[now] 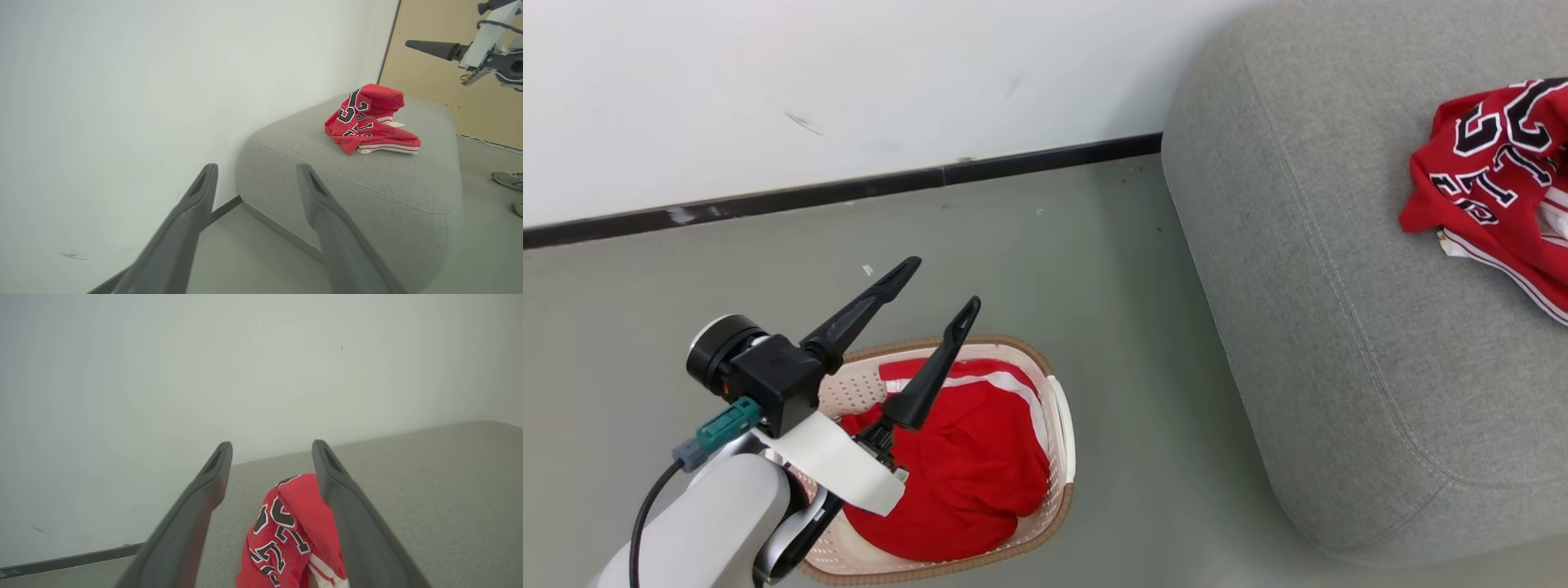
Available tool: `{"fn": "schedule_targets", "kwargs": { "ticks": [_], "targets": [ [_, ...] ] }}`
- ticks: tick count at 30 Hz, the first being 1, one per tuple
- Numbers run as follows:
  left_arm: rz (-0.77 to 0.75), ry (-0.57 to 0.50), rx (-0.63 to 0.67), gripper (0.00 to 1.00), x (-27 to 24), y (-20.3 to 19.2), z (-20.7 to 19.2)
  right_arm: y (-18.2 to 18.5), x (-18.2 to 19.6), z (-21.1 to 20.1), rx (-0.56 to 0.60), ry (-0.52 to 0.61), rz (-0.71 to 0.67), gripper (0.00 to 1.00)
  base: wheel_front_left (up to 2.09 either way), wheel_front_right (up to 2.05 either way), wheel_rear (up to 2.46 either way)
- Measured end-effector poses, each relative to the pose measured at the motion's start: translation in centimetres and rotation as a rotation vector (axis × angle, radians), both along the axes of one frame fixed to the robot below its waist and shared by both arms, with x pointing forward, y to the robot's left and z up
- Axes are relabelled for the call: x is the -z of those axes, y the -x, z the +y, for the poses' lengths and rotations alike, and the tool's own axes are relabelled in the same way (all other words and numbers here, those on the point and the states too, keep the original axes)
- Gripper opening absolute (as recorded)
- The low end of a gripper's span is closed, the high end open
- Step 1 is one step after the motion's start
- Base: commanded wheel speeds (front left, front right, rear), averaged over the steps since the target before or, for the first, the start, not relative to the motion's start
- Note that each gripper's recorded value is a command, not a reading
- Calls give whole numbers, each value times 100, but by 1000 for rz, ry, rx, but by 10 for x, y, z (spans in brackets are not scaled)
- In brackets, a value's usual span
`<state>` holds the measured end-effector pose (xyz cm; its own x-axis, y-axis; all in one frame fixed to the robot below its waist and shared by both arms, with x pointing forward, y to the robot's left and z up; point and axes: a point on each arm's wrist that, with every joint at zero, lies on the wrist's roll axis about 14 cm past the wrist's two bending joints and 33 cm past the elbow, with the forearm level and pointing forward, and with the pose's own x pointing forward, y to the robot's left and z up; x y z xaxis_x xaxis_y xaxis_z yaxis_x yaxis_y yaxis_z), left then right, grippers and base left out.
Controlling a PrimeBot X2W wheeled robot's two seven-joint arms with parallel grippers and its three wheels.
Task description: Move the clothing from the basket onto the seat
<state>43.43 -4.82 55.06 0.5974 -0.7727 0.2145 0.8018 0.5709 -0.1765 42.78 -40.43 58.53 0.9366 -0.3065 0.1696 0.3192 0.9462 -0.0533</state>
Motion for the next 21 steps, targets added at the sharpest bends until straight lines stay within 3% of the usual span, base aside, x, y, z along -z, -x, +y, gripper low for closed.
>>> {"fn": "schedule_targets", "kwargs": {
  "ticks": [21],
  "targets": [
    [44, -16, -419, 100, -6, 0, 109, -16, 11, 134, -332, -166, -59, 100, 0, 0, 0]
  ]
}}
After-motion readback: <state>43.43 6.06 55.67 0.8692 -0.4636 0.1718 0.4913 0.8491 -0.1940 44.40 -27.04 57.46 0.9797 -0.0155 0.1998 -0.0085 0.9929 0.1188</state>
